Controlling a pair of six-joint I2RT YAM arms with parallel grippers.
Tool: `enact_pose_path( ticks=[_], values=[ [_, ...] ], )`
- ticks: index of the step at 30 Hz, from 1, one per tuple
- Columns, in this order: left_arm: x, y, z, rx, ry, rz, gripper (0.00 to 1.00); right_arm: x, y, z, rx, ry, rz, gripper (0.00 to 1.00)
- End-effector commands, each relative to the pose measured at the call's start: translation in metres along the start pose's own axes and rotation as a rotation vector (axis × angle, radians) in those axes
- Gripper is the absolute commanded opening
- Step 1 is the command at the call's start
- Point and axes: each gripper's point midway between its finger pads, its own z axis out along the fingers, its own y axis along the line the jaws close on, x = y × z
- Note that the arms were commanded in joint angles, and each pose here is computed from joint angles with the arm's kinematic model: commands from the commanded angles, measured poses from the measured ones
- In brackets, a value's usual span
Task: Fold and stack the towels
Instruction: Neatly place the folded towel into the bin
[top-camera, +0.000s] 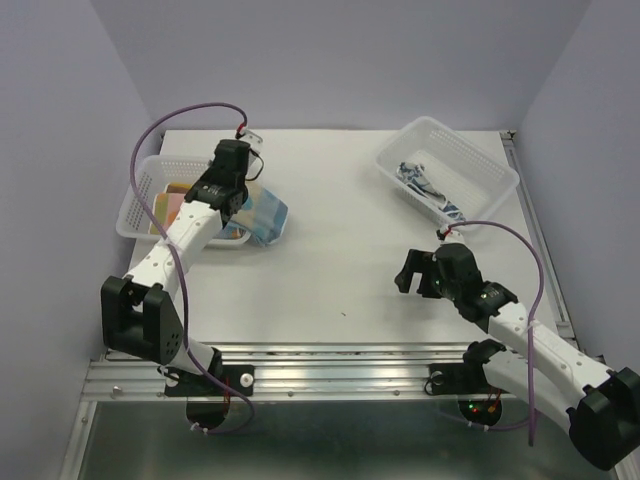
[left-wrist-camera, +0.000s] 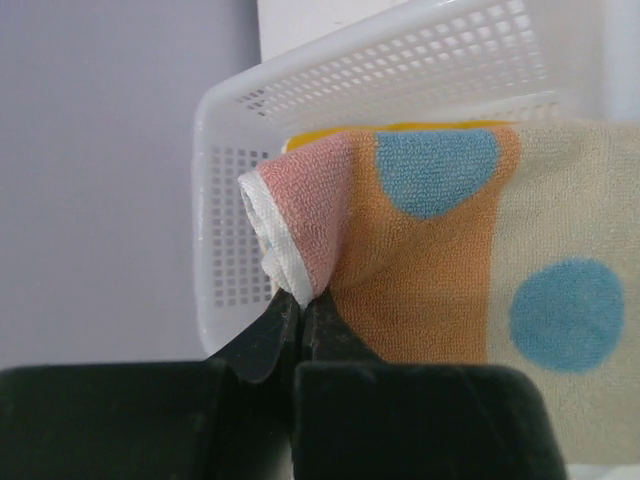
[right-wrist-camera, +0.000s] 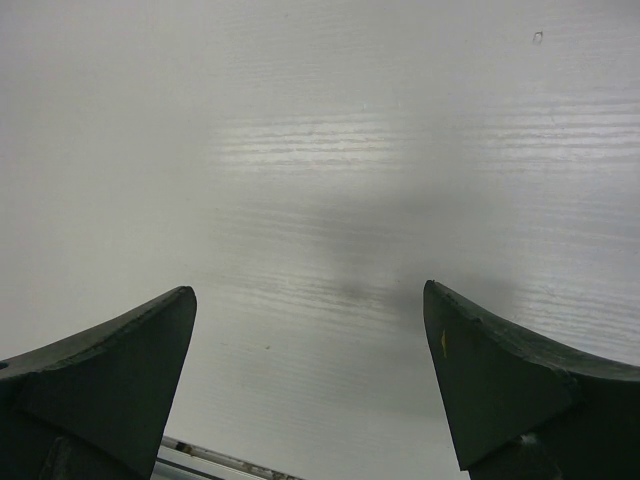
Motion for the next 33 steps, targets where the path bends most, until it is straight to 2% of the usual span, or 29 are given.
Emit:
enact_pose_path(
  ticks=[1,5,13,16,21,26,33],
  values=[
    [0.004,0.034,0.005,-0.002,0.012,0.130,0.00,-0.004,0.007,0.001,-0.034,-0.031,-0.001,1.00],
    [0.006,0.041,0.017,0.022,-0.010,0.153,0.00,-0.004,0.007,0.001,-0.036,-0.028,-0.003,1.00],
    [0.017,0.067,0.053,-0.004,0.056,0.175,0.00,-0.005,0.007,0.000,-0.037,-0.036,-0.003,1.00],
    [0.024,0.072,0.064,0.034,0.072,0.180,0.00,-0.006,0.008,0.000,-0.043,-0.040,-0.007,1.00],
    [0.050,0.052,0.081,0.117,0.123,0.224,0.00,-0.011,0.001,0.000,0.006,-0.051,0.000,1.00],
    [0.072,0.068,0.094,0.094,0.170,0.189,0.00,-0.022,-0.003,-0.007,0.024,-0.115,0.010,1.00],
    [0.076,0.087,0.101,0.032,0.194,0.169,0.00,-0.033,-0.001,-0.013,0.005,-0.177,0.012,1.00]
  ],
)
